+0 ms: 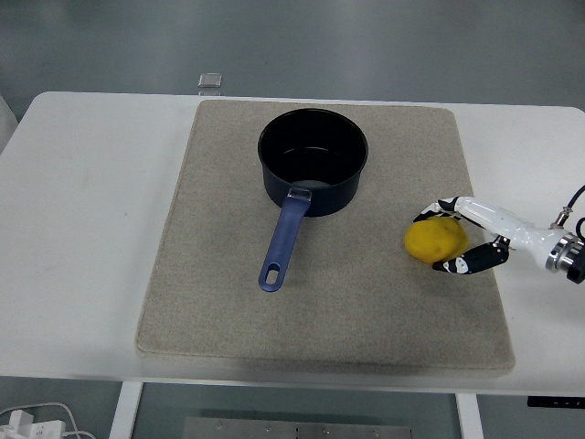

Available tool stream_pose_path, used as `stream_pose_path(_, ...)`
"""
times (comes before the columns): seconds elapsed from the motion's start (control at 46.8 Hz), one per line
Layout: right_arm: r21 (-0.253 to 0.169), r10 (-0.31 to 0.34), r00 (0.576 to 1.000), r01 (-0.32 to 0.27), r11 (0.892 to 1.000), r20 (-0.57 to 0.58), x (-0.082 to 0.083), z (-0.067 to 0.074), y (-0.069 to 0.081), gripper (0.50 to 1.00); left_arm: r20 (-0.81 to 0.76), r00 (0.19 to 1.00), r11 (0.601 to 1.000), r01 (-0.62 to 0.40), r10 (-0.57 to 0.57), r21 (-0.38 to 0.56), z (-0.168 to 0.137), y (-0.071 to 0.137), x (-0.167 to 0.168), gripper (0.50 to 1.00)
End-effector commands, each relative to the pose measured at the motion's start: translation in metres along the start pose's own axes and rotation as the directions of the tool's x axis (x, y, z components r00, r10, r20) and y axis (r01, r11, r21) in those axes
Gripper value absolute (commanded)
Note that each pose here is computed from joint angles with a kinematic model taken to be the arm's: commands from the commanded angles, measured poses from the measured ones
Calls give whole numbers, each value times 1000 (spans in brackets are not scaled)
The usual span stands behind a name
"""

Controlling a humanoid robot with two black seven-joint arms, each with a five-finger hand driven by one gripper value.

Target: Put the potato in the blue pot

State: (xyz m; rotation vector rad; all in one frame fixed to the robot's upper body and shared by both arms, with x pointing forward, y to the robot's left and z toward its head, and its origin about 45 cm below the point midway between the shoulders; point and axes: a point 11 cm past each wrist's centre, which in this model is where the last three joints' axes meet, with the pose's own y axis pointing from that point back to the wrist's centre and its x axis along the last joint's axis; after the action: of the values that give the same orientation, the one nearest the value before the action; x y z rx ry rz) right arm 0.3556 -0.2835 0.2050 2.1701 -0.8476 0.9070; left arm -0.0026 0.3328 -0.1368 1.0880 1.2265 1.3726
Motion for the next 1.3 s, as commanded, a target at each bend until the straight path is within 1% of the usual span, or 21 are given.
stream_pose_path(0.0, -1, 2, 1000, -2, 1000, -1, 1, 0, 0, 500, 1, 1000, 1000, 0, 0, -1, 0, 0, 0, 1000)
stream_pose_path(0.107, -3, 13, 1000, -13, 1000, -3, 6, 1, 1, 500, 0, 1000, 1000, 0, 0, 0, 0, 0, 0, 1000)
stream_pose_path(0.171, -1, 26, 1000, -26, 1000, -12, 13, 0, 2, 500, 0, 1000, 1000, 2, -2, 0, 0, 0, 0, 1000)
stream_pose_path(0.256, 7, 57, 997, -57, 998, -48, 36, -5, 1, 500, 1, 1000, 1000, 0, 0, 0, 0, 0, 0, 1000)
stream_pose_path(0.363, -9, 90, 995, -90, 996, -45, 67, -5, 9, 500, 1, 1000, 1000, 0, 0, 0, 0, 0, 0, 1000)
stream_pose_path(0.406, -8, 104, 993, -104, 995, -51, 83, -9, 12, 500, 1, 1000, 1000, 0, 0, 0, 0, 0, 0, 1000)
stream_pose_path(0.47, 5, 129, 990, -129, 992, -62, 107, -17, 13, 500, 1, 1000, 1000, 0, 0, 0, 0, 0, 0, 1000)
stream_pose_path(0.513, 8, 141, 988, -141, 990, -69, 120, -21, 16, 500, 0, 1000, 1000, 0, 0, -2, 0, 0, 0, 1000)
stream_pose_path(0.577, 13, 154, 986, -154, 988, -67, 133, -26, 19, 500, 0, 1000, 1000, 0, 0, 0, 0, 0, 0, 1000)
stream_pose_path(0.705, 38, 159, 984, -157, 987, -74, 148, -39, 17, 500, 1, 1000, 1000, 0, 0, 0, 0, 0, 0, 1000)
stream_pose_path(0.833, 54, 161, 984, -157, 986, -80, 151, -46, 11, 500, 0, 1000, 1000, 0, 0, 0, 0, 0, 0, 1000)
stream_pose_path(0.876, 70, 163, 983, -157, 985, -86, 154, -54, 6, 500, 0, 1000, 1000, 0, 0, 0, 0, 0, 0, 1000)
stream_pose_path(0.897, 89, 164, 982, -156, 984, -89, 155, -61, 1, 500, 0, 1000, 1000, 0, 0, 0, 0, 0, 0, 1000)
stream_pose_path(0.962, 146, 145, 985, -130, 981, -98, 151, -83, -19, 500, 0, 1000, 1000, 0, 0, 0, 0, 0, 0, 1000)
stream_pose_path(1.004, 181, 140, 984, -120, 976, -107, 151, -98, -30, 500, 1, 1000, 1000, 0, 0, -1, 0, 0, 0, 1000)
stream_pose_path(1.047, 201, 141, 984, -116, 973, -113, 153, -107, -38, 500, 1, 1000, 1000, 0, 0, 0, 0, 0, 0, 1000)
stream_pose_path(1.111, 226, 131, 984, -100, 969, -125, 151, -120, -54, 500, 0, 1000, 1000, 0, 0, 0, 0, 0, 0, 1000)
stream_pose_path(1.154, 240, 120, 985, -87, 967, -127, 150, -131, -66, 500, 1, 1000, 1000, 0, 0, 0, 0, 0, 0, 1000)
stream_pose_path(1.261, 244, 76, 989, -44, 969, -124, 144, -150, -95, 500, 0, 1000, 1000, 0, 0, 0, 0, 0, 0, 1000)
stream_pose_path(1.282, 251, 68, 990, -34, 967, -127, 142, -155, -101, 500, 0, 1000, 1000, 0, 0, 0, 0, 0, 0, 1000)
